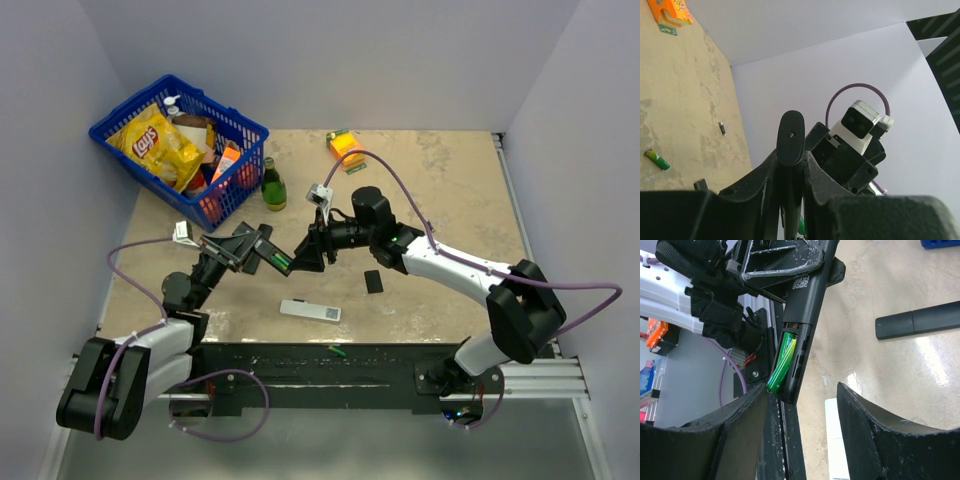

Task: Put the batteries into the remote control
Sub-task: Load the battery into the remote control.

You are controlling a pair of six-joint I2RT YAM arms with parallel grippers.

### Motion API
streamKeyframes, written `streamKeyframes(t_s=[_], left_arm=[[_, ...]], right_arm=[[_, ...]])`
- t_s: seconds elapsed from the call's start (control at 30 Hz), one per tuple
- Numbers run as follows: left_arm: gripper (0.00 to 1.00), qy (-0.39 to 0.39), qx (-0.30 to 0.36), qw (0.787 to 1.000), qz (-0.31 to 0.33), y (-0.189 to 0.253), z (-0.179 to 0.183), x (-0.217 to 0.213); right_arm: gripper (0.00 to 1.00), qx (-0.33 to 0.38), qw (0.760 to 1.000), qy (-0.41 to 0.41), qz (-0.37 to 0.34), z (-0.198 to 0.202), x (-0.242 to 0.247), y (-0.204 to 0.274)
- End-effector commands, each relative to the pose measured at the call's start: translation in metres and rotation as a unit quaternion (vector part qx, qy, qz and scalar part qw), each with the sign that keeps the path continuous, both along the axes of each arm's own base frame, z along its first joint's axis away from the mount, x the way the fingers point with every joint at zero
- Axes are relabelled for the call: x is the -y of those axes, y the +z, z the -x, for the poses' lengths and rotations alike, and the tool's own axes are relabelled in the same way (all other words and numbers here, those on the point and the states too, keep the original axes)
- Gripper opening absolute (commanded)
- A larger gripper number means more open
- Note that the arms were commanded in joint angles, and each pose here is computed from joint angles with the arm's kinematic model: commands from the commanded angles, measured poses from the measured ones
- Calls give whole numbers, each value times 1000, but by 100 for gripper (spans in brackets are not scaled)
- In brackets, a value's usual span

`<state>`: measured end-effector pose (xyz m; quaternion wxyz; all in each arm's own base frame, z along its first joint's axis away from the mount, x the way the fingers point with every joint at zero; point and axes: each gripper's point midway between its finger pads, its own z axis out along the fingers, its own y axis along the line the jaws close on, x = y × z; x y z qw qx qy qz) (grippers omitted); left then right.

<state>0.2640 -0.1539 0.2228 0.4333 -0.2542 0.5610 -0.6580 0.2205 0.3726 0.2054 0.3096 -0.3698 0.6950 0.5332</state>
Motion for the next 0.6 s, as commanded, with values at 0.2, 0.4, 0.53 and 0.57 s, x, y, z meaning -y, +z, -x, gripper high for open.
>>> streamKeyframes(t_s=[0.2, 0.4, 0.53, 0.57], left_arm=[[0, -17, 206, 977, 47, 63, 73, -9], [0, -16, 208, 977, 51, 66, 74, -8], [0, -18, 209, 976, 53, 68, 75, -5], [0, -19, 210, 976, 53, 69, 75, -4]], right_arm=[[51, 19, 999, -1, -28, -8, -7, 21], [47, 18, 999, -1, -33, -9, -9, 22], [47, 15, 999, 2, -32, -8, -11, 20], [47, 15, 999, 1, -31, -8, -11, 19]])
